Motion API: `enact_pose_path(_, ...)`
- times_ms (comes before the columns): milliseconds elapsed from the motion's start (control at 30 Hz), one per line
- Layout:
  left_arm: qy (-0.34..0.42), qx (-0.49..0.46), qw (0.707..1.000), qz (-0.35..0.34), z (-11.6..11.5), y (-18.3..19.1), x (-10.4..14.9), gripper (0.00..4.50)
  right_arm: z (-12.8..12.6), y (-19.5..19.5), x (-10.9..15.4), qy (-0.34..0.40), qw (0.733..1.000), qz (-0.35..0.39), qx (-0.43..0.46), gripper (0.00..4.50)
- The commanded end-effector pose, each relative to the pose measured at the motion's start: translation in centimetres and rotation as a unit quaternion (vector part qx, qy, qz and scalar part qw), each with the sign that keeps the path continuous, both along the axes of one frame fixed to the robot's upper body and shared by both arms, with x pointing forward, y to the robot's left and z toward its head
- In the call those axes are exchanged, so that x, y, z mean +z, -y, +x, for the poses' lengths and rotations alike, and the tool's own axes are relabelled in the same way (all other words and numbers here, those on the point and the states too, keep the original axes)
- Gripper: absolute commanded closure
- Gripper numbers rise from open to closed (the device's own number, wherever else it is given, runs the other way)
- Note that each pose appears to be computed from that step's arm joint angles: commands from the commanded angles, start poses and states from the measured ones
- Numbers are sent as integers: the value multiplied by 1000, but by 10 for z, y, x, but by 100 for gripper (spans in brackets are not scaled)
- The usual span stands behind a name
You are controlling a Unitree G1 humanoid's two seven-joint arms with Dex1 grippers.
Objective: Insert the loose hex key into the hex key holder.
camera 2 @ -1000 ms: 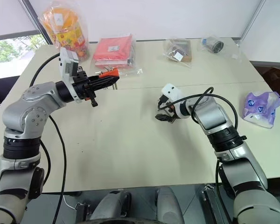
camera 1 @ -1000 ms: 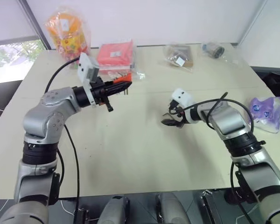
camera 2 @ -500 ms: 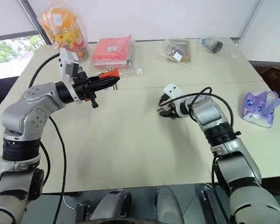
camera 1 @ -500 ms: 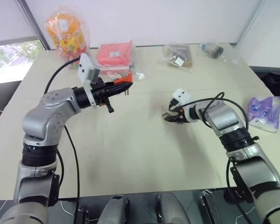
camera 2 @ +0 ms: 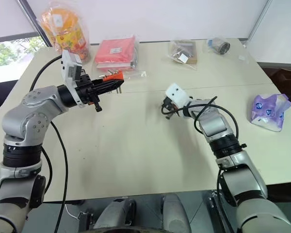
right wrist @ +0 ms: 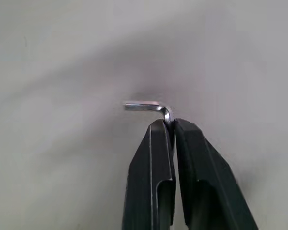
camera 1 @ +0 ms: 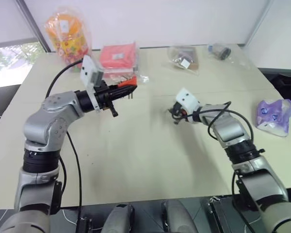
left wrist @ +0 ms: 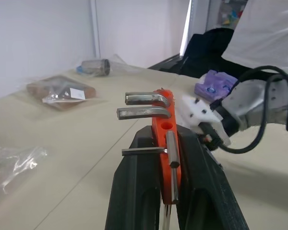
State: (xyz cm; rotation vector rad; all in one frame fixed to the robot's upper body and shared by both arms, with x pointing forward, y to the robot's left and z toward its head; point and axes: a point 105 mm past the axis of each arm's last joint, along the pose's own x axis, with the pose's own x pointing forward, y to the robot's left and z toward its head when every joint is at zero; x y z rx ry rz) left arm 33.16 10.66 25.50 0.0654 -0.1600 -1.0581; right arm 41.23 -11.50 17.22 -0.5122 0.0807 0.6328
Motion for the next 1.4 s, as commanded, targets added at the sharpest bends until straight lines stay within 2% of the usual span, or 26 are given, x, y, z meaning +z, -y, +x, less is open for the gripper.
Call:
enact_pose_path(33, 32, 2, 999, -8, 0, 2, 14, 450, 5, -2, 83, 164, 981, 101, -28, 445)
enact_pose_path(133, 34, 3, 999, -10, 2, 3, 15, 450, -12, -17, 139, 252, 940, 231, 1, 445)
enact_pose_path(200, 36, 4, 999, -12, 4, 3, 16, 450, -25, -28, 158, 254, 914, 313, 38, 445)
enact_pose_path(367, 41, 4, 999, -14, 8, 5, 21, 450, -53, -60, 168, 191, 860, 446, 155, 445)
enact_pose_path(500, 44, 2, 999, -15, 10, 7, 24, 450, -65, -79, 167, 168, 839, 477, 202, 445)
enact_pose_path(633, 46, 0, 999, -15, 10, 8, 26, 450, -73, -90, 166, 166, 831, 483, 220, 445)
enact_pose_path(1000, 46, 1, 999, -12, 10, 8, 27, 450, -79, -104, 157, 167, 833, 475, 230, 445)
enact_pose_path(1400, 46, 4, 999, -10, 9, 6, 27, 450, -76, -103, 148, 164, 843, 463, 219, 445)
